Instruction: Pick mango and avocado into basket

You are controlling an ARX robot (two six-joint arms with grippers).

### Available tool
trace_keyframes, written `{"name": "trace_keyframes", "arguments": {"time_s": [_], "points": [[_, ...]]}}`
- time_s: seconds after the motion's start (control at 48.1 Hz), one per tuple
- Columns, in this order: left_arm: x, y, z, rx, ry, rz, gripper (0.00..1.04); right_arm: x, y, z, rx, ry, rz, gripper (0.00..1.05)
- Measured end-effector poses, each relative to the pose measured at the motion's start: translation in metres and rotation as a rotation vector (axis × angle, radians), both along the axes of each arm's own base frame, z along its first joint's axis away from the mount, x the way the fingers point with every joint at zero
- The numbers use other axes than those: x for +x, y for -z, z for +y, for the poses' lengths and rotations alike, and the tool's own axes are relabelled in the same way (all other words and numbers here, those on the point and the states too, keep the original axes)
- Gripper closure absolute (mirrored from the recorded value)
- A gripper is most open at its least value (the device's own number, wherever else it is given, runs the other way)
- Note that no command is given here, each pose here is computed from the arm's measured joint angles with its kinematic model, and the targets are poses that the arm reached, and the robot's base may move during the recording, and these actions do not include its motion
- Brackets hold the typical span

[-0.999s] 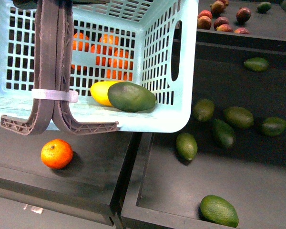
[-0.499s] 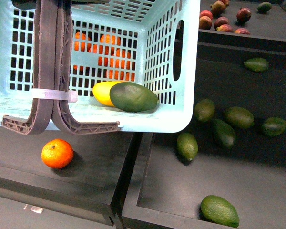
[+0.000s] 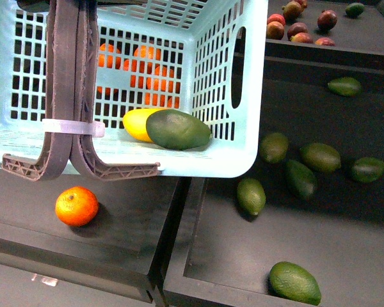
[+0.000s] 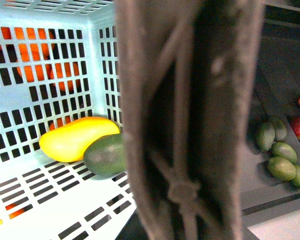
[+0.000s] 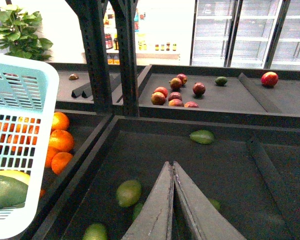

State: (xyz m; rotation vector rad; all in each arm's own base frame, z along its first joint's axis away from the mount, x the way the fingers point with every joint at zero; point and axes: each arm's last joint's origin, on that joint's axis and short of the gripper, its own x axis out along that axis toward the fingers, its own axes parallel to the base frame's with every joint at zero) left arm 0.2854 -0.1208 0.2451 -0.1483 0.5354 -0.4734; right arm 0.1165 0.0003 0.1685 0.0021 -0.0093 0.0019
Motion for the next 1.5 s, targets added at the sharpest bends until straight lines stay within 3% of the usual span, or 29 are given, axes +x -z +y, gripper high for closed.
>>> {"name": "trace_keyframes", "arguments": {"time_s": [0.832, 1.061, 1.353, 1.498], "points": [[0.0, 0.0, 0.0, -0.001, 0.0, 0.0, 1.0, -0.019, 0.003, 0.0, -0.007, -0.01, 0.007, 1.02], [0.0, 0.0, 0.0, 0.001, 0.0, 0.0, 1.0, -0.019, 0.003, 0.0, -0.009, -0.01, 0.007, 0.56], [-0.002, 0.0, -0.003, -0.003, 0.025, 0.001, 1.0, -0.019, 0.003, 0.0, -0.009, -0.008, 0.008, 0.06], [-0.001, 0.0, -0.003, -0.013, 0.03, 0.006, 1.0, -0.019, 0.004, 0.0, -0.01, -0.008, 0.009, 0.08]]}}
